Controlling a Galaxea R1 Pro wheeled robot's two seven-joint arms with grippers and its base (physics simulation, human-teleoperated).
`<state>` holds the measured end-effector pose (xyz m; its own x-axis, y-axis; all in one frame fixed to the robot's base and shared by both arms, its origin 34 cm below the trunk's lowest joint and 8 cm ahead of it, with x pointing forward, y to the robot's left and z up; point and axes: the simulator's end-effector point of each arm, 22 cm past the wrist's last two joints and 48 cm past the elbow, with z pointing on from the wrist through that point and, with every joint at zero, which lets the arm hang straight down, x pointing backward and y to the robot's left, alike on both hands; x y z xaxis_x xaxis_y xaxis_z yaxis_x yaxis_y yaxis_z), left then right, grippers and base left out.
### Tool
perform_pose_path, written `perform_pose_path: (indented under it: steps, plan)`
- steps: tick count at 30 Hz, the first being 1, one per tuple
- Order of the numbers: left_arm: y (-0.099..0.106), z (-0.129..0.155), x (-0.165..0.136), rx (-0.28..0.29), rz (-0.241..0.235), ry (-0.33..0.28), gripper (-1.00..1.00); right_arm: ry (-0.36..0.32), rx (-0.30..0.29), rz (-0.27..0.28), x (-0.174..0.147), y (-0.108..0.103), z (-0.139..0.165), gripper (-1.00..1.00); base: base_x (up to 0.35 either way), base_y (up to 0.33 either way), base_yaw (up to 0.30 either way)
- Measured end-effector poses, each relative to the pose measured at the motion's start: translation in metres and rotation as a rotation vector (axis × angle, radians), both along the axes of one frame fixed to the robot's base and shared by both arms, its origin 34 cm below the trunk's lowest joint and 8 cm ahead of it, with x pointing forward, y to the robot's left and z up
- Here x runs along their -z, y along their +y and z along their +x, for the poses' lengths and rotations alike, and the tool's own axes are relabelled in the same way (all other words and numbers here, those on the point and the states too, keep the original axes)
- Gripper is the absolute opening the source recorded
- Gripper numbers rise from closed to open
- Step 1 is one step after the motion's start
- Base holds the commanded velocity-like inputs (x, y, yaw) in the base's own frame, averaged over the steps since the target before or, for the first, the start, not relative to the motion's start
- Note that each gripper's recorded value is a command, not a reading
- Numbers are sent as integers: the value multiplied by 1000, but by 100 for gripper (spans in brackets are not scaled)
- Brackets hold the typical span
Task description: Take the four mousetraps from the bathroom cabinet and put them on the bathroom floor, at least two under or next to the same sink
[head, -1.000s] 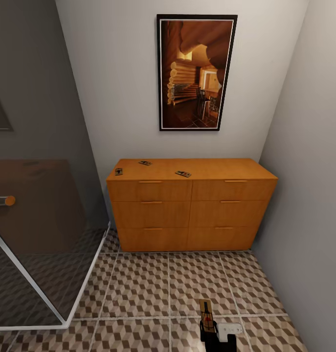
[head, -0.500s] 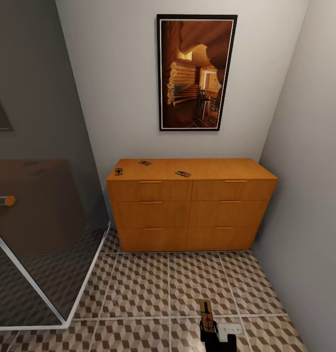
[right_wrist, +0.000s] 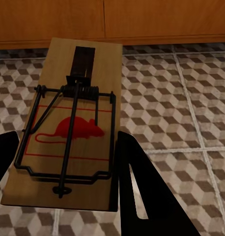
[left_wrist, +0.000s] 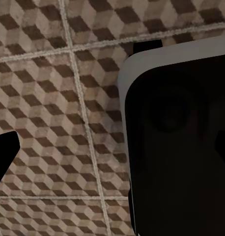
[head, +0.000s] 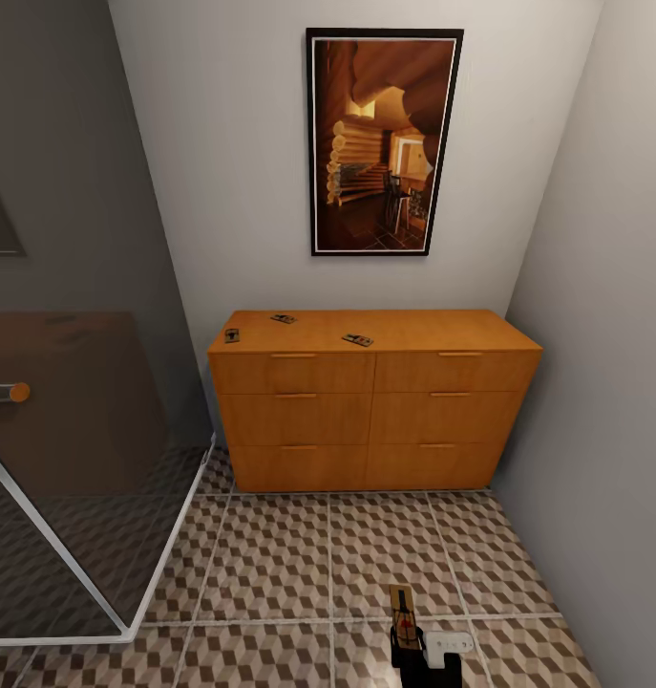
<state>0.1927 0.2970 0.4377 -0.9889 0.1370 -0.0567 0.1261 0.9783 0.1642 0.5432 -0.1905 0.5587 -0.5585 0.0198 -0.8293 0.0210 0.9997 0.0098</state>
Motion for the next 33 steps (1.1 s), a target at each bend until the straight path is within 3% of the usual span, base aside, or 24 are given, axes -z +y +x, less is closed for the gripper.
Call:
perform_pose_path:
  steps: [33]
  plan:
    - [0, 0, 0, 0, 0, 0, 100, 0, 0, 0, 0, 0, 0, -100, 0, 0, 0]
